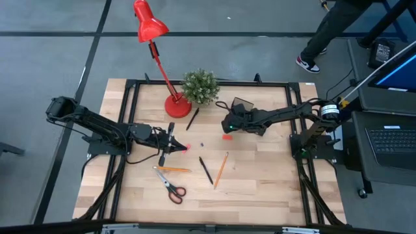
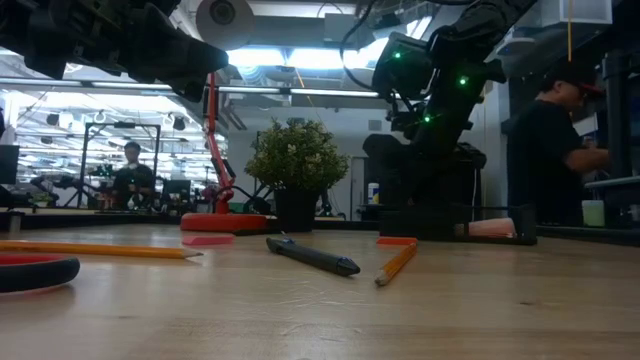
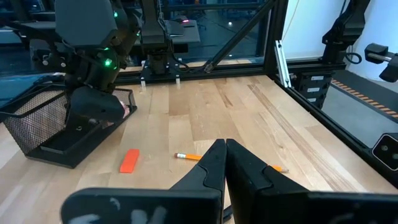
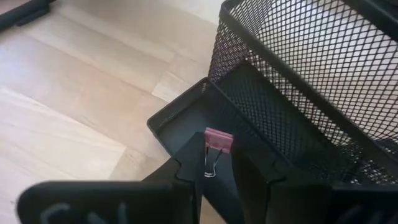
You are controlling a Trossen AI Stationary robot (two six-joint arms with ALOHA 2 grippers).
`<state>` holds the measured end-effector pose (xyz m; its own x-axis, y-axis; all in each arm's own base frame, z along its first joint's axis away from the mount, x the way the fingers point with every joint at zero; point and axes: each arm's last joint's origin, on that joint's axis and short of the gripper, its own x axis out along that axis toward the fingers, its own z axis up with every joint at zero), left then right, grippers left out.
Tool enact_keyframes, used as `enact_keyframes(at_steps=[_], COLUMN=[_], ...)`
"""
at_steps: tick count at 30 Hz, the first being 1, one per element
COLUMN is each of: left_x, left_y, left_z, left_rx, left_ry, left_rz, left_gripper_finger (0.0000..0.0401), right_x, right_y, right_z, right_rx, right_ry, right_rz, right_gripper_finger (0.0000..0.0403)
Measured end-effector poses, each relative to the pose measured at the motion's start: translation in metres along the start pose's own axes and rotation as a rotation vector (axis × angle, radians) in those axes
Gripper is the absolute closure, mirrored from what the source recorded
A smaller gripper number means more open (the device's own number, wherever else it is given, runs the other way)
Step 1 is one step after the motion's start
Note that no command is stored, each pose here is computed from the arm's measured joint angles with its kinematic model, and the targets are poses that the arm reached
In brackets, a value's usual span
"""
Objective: Pick and place office supplies into organizer
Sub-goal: Put the pink binder clip into the black desk organizer
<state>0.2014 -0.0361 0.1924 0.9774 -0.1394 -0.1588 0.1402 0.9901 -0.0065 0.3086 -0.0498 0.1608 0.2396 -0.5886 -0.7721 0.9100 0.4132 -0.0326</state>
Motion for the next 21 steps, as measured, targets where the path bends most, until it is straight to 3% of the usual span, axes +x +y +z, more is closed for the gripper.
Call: enact_keyframes(at_steps=[21], left_x=[0.0], left_y=[-0.0001], left_z=[0.0], left_rx=[-0.001], left_ry=[0.0], left_rz=[0.0], left_gripper_finger=[0.0395], right_x=[0.0], right_y=[-0.0013], right_z=[-0.0016], right_rx=[-0.041], right_ry=[0.026], right_rz=[-0.003], right_gripper_finger=[0.0329])
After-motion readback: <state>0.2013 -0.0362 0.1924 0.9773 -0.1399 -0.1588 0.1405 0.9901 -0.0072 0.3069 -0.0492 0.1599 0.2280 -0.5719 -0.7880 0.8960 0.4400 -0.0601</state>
